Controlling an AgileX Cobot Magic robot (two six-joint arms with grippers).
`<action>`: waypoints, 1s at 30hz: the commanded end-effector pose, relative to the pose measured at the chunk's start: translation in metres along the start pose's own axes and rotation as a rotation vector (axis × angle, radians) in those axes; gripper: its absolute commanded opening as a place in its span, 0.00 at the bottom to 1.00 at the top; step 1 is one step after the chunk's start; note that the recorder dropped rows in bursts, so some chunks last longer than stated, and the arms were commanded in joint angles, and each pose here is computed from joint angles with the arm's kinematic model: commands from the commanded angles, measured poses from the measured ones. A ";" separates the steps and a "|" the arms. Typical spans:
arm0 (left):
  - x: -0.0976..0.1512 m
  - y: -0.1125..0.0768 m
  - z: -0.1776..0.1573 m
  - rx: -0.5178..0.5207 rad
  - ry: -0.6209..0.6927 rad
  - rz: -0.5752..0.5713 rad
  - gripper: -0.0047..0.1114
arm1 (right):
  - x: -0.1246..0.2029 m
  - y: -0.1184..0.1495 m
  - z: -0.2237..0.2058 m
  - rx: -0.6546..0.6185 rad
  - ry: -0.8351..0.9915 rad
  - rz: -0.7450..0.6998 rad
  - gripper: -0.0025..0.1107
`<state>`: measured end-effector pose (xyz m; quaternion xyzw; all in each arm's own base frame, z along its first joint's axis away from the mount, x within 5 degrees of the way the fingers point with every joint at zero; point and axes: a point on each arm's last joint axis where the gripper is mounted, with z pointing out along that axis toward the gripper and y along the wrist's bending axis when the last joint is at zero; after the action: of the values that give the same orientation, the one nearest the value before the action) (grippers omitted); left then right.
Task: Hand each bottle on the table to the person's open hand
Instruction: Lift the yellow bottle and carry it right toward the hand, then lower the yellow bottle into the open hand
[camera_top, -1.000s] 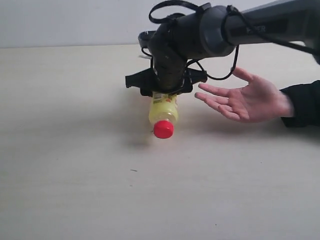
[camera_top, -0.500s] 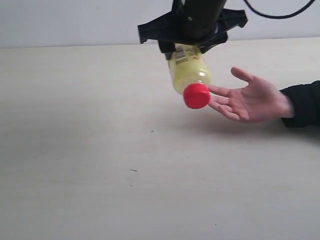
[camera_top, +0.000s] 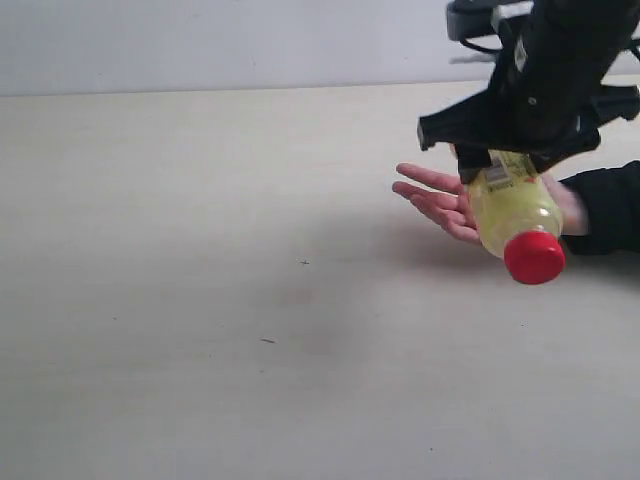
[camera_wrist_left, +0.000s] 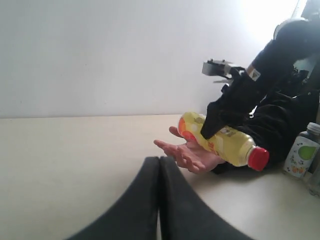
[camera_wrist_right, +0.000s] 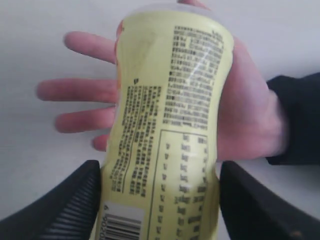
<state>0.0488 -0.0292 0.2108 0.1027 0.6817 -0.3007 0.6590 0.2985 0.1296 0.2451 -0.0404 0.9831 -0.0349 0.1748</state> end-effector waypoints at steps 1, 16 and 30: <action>0.001 0.000 0.000 0.006 -0.004 -0.004 0.04 | 0.004 -0.002 0.025 -0.075 -0.108 0.028 0.02; 0.001 0.000 0.000 0.006 -0.004 -0.004 0.04 | -0.018 0.001 0.058 0.026 -0.225 -0.008 0.02; 0.001 0.000 0.000 0.006 -0.004 -0.004 0.04 | -0.014 0.004 0.073 0.025 -0.169 0.003 0.22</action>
<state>0.0488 -0.0292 0.2108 0.1027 0.6817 -0.3007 0.6590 0.3353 0.1317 0.1812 -0.0435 0.9641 -0.0435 0.2584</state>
